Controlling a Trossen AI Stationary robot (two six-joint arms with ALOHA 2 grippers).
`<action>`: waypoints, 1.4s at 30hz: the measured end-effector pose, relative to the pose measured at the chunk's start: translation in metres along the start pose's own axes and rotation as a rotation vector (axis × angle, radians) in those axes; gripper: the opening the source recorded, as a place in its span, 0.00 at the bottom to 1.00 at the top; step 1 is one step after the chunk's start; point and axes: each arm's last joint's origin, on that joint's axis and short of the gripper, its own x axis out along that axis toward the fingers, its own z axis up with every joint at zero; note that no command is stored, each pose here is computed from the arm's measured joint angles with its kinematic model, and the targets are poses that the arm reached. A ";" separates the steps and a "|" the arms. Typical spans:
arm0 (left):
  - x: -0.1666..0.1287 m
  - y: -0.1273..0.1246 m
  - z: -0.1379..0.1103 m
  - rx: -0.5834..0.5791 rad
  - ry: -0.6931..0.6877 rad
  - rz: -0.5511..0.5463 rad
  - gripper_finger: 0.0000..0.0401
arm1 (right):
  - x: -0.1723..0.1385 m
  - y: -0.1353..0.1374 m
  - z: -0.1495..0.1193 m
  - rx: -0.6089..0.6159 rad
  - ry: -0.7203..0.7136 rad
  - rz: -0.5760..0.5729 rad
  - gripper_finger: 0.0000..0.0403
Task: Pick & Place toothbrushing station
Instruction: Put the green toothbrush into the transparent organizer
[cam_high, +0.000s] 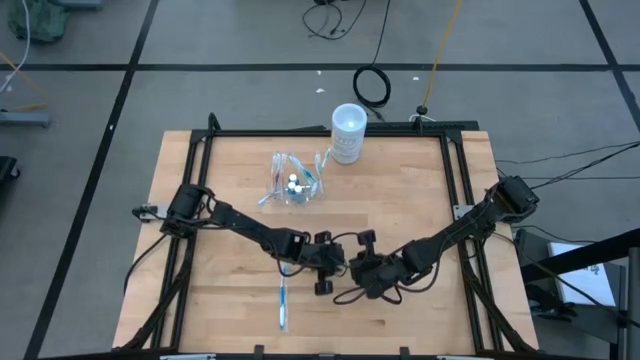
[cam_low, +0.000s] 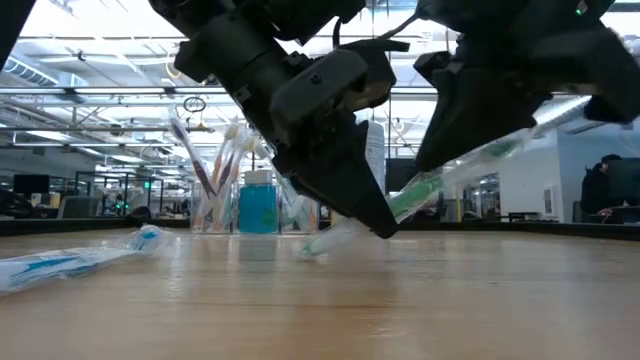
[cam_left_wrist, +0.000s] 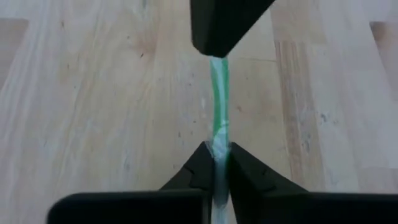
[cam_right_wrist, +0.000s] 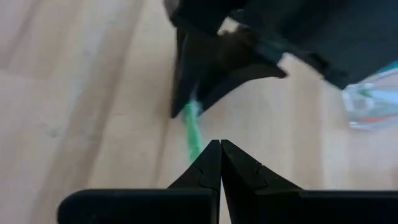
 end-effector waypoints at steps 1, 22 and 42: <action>0.000 0.000 0.000 0.000 0.001 0.000 0.05 | 0.000 0.000 0.000 -0.005 -0.004 -0.021 0.00; -0.099 0.009 0.027 -0.048 -0.040 0.427 0.05 | -0.092 -0.049 0.033 0.175 -0.390 -0.152 0.16; -0.204 0.031 -0.045 -0.048 -0.419 0.416 0.08 | -0.070 -0.085 -0.001 0.302 -0.840 -0.285 0.15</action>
